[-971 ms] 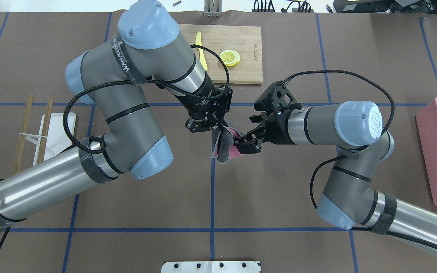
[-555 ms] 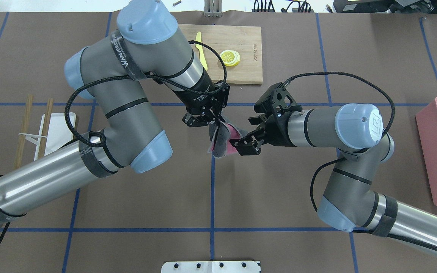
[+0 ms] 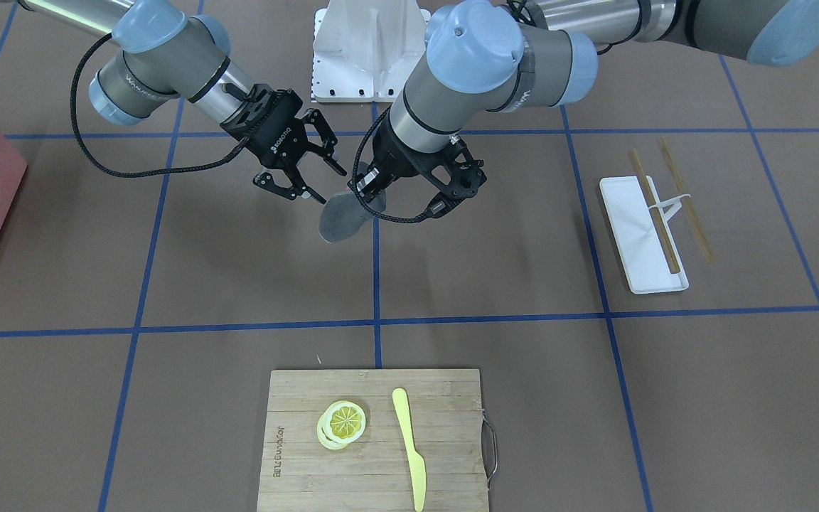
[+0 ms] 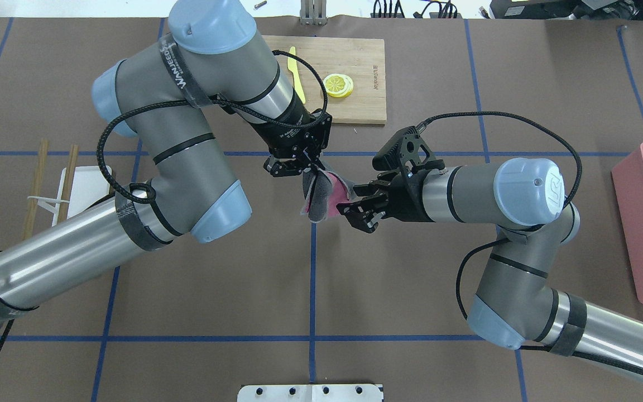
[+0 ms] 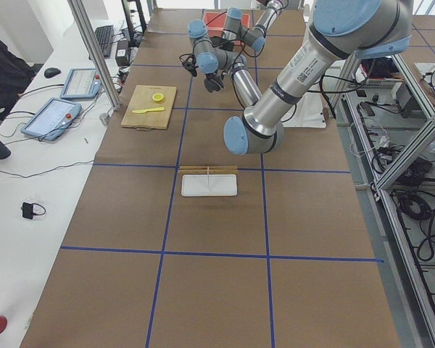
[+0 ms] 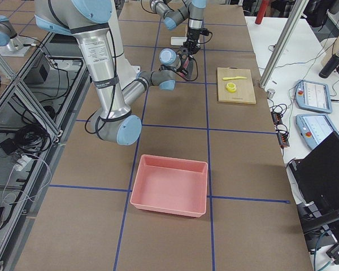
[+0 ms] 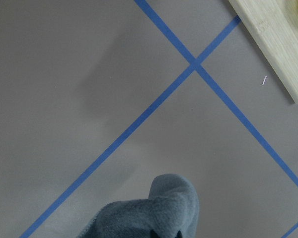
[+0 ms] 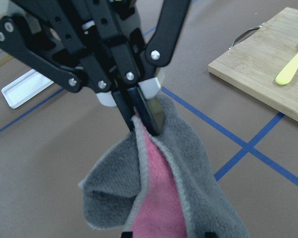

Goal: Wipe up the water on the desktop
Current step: 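Open the left gripper to release the cloth to the right gripper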

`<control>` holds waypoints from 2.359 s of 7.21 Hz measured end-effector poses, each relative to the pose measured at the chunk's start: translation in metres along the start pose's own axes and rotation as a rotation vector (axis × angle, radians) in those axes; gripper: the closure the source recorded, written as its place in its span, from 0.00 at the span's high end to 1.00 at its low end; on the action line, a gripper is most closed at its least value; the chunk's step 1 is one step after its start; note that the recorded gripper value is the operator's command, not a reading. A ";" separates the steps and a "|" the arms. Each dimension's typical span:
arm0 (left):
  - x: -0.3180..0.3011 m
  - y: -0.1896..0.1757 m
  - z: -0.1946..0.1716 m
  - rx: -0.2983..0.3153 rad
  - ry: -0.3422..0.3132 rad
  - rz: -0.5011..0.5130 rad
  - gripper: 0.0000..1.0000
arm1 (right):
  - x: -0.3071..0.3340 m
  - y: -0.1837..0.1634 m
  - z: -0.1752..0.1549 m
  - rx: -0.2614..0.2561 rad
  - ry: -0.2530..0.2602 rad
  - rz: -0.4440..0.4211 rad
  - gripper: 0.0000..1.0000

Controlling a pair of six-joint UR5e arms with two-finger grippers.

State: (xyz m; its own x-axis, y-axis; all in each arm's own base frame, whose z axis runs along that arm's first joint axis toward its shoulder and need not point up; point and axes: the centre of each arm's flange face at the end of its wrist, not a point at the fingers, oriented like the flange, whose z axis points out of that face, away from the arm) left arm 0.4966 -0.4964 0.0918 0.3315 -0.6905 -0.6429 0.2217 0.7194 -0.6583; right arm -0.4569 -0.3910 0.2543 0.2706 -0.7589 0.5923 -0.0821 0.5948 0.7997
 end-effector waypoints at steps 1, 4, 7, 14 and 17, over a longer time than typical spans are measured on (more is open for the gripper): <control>-0.001 0.005 0.004 -0.007 -0.003 0.002 0.00 | 0.000 0.000 0.000 0.001 0.001 0.002 0.64; -0.005 0.017 0.015 -0.023 -0.018 0.005 0.00 | -0.001 -0.001 -0.001 0.007 0.005 0.002 0.72; -0.006 0.023 0.017 -0.031 -0.022 0.011 0.00 | -0.004 0.000 0.001 0.013 0.008 0.001 0.43; -0.013 0.013 0.028 -0.022 -0.041 0.011 0.00 | -0.014 0.010 0.007 -0.002 -0.012 0.037 0.00; -0.014 0.013 0.026 -0.032 -0.007 0.056 0.97 | -0.016 0.010 0.007 -0.001 -0.015 0.080 0.00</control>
State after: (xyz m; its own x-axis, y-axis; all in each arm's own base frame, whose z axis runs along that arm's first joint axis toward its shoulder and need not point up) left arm 0.5191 -0.4754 0.1019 0.3487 -0.6483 -0.6768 0.1732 0.7543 -0.6333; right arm -0.4685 -0.3747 0.2535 0.2492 -0.7127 0.6557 -0.1020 0.6539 0.7496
